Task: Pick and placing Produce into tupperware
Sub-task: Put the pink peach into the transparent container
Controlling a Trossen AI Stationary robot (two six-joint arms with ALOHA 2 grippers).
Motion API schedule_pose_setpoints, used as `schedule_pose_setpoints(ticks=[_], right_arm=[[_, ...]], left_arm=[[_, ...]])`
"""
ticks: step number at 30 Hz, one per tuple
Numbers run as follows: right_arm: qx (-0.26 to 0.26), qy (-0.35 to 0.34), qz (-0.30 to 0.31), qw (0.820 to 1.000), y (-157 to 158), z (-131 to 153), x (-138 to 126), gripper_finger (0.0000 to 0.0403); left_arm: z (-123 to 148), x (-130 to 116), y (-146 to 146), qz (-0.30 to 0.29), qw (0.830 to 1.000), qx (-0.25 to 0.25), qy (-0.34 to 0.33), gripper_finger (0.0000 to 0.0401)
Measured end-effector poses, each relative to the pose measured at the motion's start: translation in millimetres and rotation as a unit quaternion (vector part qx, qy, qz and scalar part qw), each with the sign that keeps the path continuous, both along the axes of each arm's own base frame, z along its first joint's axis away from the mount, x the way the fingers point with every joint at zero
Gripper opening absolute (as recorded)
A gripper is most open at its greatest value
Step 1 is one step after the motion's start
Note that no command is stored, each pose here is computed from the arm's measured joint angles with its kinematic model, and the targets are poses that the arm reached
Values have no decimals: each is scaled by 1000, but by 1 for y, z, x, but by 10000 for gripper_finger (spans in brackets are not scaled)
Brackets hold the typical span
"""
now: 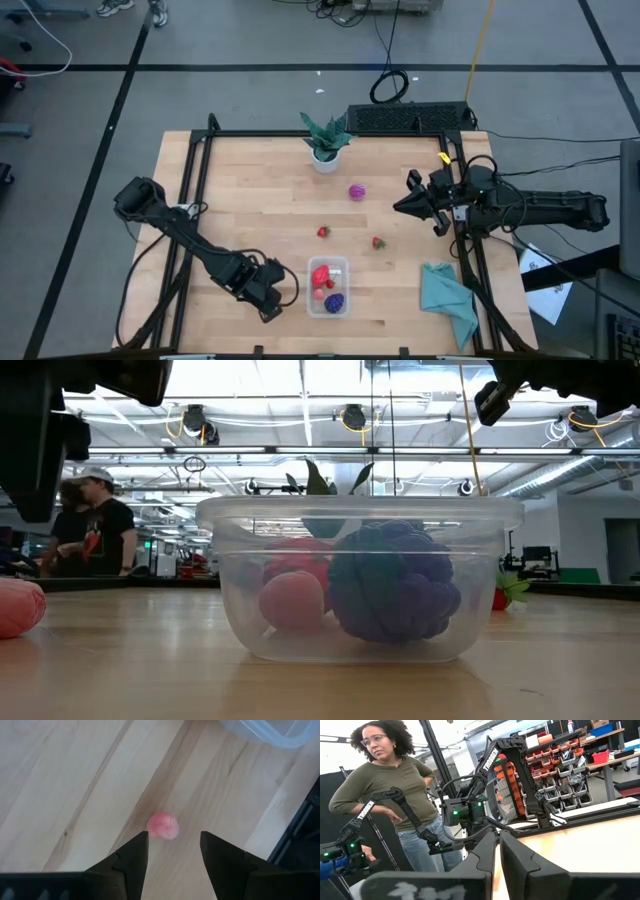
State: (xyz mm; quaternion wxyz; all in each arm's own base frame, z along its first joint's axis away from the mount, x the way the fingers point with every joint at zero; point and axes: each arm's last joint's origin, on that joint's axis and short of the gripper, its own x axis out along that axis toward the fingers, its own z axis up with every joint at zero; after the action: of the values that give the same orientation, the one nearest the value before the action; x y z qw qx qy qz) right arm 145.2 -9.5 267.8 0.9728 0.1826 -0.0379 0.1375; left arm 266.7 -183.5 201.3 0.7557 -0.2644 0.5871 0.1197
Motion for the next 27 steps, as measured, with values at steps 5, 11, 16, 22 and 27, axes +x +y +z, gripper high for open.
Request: schedule_pose_setpoints(ticks=[5,11,16,22,27], right_arm=[[0,0,0,1000,0,0,0,18],[0,0,0,1000,0,0,0,18],[0,0,0,1000,0,0,0,18],[0,0,0,1000,0,0,0,18],[0,0,0,1000,0,0,0,18]], left_arm=[[0,0,1,8,1000,16,-11,184],[0,0,0,-6,1000,24,-15,184],[0,0,1,-32,998,43,-25,184],[0,-1,-1,-33,999,32,-18,184],[-6,-2,-7,-24,999,24,-3,184]])
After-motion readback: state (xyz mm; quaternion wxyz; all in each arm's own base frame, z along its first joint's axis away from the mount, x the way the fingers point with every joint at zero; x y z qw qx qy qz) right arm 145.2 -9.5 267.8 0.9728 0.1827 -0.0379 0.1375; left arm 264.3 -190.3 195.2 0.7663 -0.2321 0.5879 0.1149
